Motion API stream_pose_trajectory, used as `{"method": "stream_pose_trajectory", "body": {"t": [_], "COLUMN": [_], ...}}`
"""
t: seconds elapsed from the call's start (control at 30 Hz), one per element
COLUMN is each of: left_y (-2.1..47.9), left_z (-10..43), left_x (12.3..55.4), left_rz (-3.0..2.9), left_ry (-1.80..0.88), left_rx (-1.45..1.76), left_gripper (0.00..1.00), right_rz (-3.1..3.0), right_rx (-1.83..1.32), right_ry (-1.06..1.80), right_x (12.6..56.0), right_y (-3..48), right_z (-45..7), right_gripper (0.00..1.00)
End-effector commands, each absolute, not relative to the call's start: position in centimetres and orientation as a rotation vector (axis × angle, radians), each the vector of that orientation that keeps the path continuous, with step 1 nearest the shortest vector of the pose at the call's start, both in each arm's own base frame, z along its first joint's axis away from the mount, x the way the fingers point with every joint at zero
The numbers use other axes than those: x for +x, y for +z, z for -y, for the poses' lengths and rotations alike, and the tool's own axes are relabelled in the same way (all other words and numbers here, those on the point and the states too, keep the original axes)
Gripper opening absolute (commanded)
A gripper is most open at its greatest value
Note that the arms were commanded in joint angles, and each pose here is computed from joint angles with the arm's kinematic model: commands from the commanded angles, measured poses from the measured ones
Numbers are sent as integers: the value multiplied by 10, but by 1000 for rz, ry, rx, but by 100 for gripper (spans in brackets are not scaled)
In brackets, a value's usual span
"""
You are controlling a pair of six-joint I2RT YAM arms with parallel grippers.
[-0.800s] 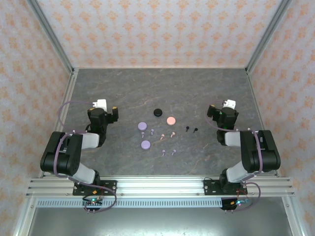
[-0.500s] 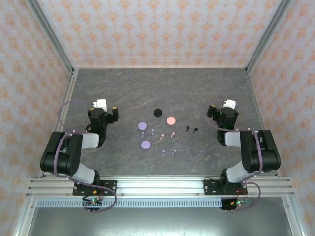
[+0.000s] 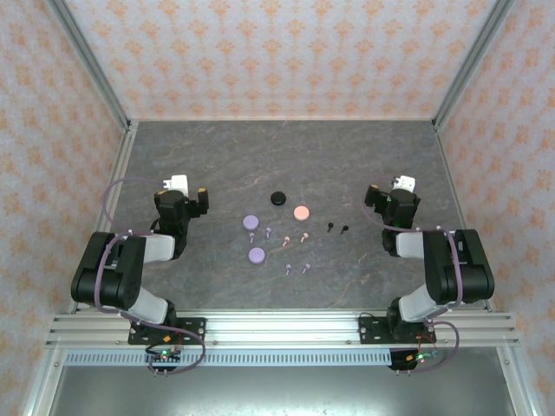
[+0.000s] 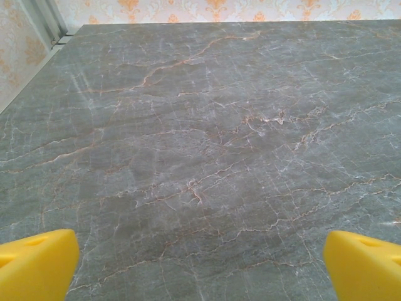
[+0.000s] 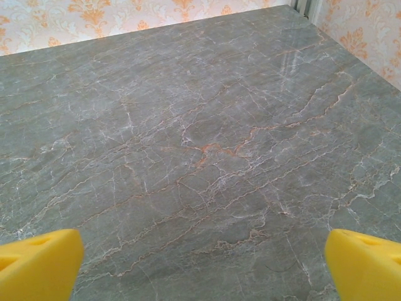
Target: Insert wireless bluetooth earbuds into charging case
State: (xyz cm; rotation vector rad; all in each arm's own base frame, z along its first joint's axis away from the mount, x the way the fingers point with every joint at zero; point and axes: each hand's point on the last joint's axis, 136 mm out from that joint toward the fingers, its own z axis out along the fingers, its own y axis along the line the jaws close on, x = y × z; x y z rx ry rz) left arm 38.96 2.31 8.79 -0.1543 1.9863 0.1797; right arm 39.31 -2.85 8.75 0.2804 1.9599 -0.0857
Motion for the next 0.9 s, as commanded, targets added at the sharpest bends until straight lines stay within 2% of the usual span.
{"method": "stream_pose_trajectory", "body": {"t": [0.0, 0.27, 0.37, 0.4, 0.53, 0.87], "left_y": [114, 184, 199, 204, 215, 198], "left_z": [-31, -39, -26, -16, 7, 40], "left_x": [387, 361, 360, 361, 357, 351], "left_rz": [-1967, -1952, -1999, -2008, -2026, -2117], "left_ry": [252, 200, 83, 15, -172, -444], "left_rx": [-210, -384, -410, -385, -397, -467], "left_gripper": [100, 100, 100, 100, 100, 100], "right_rz": [-1956, -2025, -2099, -2133, -2251, -2596], "right_rx": [279, 284, 294, 290, 235, -14], "right_ry": [-63, -15, 96, 148, 287, 283], "right_x": [394, 390, 387, 385, 379, 359], "right_y": [89, 123, 136, 140, 154, 135], "right_z": [26, 20, 5, -3, -41, -155], "right_gripper": [99, 99, 96, 93, 93, 93]}}
